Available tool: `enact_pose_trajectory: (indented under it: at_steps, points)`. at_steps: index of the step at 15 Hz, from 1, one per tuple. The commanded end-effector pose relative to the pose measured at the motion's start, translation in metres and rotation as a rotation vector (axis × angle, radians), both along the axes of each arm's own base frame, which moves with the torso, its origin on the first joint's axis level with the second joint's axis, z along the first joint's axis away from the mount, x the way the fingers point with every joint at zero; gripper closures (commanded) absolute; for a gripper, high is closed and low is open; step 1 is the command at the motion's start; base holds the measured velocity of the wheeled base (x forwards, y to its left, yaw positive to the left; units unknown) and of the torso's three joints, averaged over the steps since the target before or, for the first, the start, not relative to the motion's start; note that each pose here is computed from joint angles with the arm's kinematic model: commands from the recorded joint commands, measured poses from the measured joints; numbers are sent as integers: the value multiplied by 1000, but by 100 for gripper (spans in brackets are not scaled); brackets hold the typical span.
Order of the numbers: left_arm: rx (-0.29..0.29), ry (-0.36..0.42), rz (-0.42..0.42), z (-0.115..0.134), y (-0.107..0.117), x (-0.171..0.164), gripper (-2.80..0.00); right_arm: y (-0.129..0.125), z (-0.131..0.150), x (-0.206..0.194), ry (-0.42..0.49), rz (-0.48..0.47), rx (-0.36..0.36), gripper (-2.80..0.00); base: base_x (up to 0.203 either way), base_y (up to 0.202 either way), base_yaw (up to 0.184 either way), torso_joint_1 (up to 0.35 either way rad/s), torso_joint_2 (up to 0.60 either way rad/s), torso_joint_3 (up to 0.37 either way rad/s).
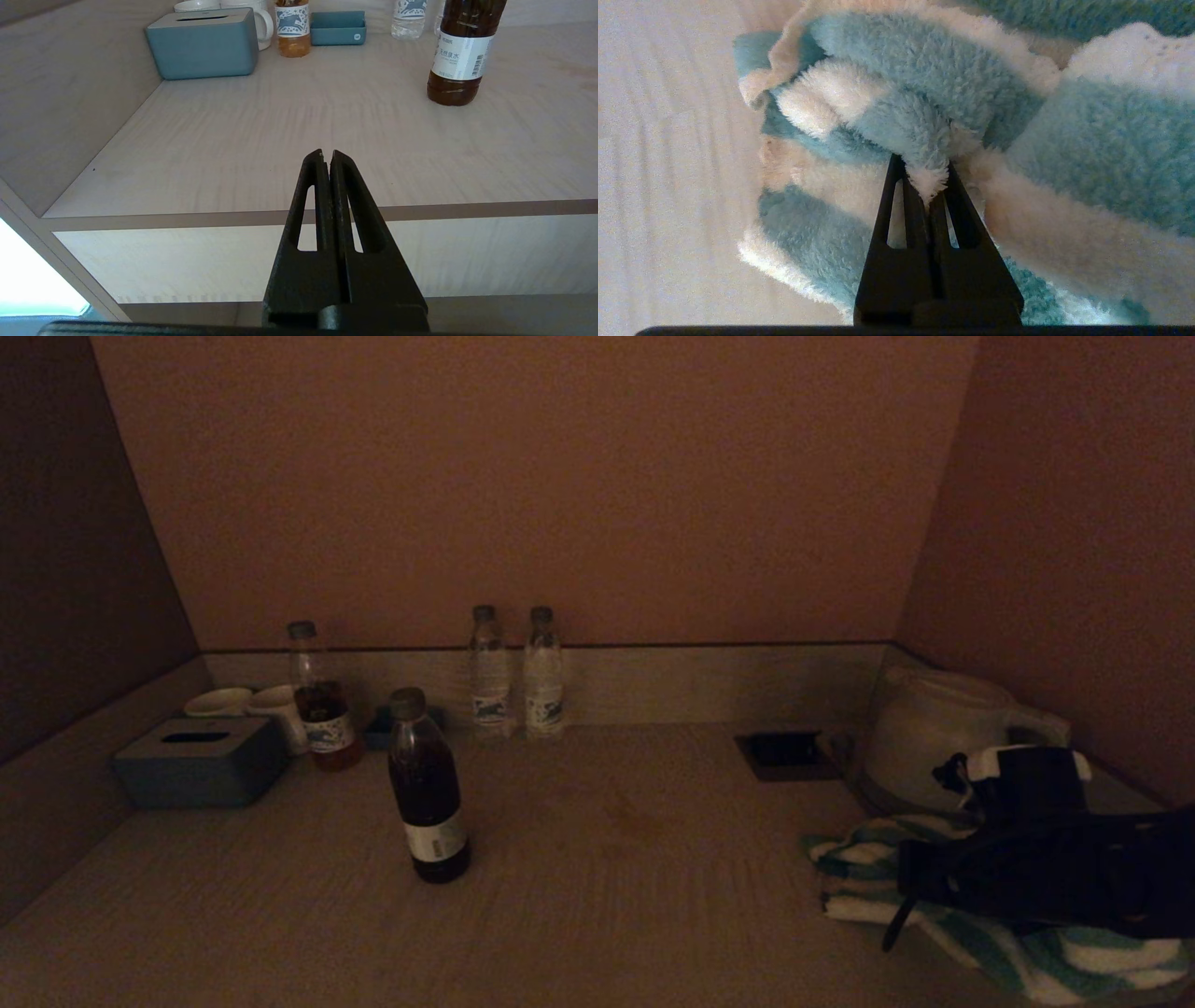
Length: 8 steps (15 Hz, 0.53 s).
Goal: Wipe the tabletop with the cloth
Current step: Pick up the tablecloth
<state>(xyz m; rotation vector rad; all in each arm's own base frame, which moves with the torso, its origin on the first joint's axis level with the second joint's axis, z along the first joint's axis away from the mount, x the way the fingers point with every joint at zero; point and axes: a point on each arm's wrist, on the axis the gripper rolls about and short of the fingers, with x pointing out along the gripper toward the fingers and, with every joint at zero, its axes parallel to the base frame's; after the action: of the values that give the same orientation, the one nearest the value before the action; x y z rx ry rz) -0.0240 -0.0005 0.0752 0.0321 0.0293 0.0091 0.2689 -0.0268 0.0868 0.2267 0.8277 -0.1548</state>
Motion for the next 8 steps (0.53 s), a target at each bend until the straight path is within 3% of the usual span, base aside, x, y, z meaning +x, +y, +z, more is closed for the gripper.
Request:
enact_pose_trajectory:
  at_steps: [1, 6, 8]
  points:
    - [0, 2, -2, 0, 0, 0, 0, 3, 8, -4, -29, 9, -3, 0, 0, 0, 0, 0, 0, 0]
    - [0, 2, -2, 0, 0, 0, 0, 13, 15, -4, -63, 46, 4, 0, 0, 0, 0, 0, 0, 0]
    - [0, 2, -2, 0, 0, 0, 0, 27, 41, -2, -166, 103, 2, 0, 0, 0, 0, 0, 0, 0]
